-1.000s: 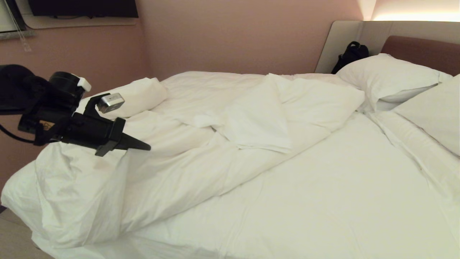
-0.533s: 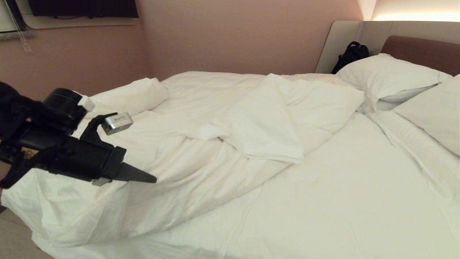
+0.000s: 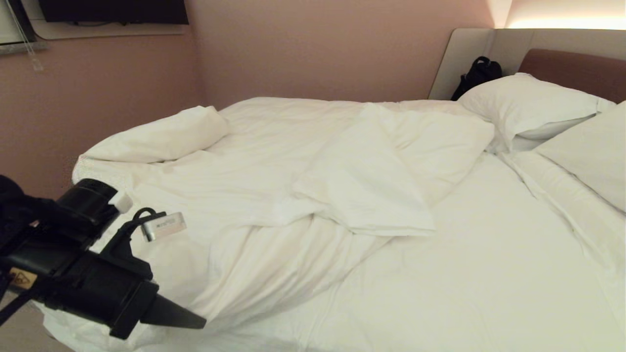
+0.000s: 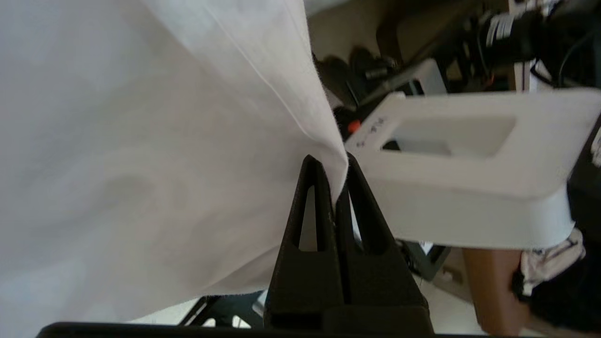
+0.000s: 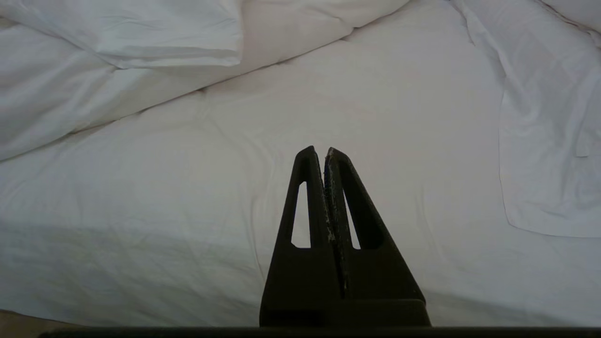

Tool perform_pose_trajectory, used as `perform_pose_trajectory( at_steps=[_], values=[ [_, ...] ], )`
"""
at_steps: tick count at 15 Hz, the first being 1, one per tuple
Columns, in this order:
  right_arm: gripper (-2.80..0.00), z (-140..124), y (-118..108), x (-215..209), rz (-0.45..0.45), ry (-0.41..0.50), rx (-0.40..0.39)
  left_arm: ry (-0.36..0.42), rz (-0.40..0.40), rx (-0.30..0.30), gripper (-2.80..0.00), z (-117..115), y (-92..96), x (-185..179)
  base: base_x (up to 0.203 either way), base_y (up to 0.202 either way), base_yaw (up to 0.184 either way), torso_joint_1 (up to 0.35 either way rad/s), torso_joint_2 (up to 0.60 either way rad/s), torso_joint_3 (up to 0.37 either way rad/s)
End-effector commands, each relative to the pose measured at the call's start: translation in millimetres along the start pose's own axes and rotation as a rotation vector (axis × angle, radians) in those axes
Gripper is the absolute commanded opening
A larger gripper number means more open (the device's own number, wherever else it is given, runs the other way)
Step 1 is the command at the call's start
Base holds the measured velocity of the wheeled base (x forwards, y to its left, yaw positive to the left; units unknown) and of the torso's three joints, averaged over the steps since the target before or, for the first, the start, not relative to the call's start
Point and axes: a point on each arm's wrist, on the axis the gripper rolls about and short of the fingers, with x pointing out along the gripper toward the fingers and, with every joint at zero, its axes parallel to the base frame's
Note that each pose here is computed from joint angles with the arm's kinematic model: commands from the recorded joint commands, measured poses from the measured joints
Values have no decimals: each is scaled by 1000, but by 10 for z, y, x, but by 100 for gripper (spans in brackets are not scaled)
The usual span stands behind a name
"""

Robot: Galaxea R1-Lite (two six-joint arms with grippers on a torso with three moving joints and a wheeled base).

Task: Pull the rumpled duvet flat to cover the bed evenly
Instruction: Flatten the corners of the folded blanket

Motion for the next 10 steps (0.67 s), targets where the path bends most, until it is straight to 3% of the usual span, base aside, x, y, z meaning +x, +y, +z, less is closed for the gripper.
perform_pose_trajectory(
  at_steps=[1, 10],
  values=[
    [-280, 0, 0, 0, 0, 0, -1, 31, -19, -3, -280, -95, -33, 51, 0, 0, 0, 0, 0, 0],
    [-280, 0, 0, 0, 0, 0, 0, 154, -65, -5, -280, -284, -86, 284, 0, 0, 0, 0, 0, 0]
  ],
)
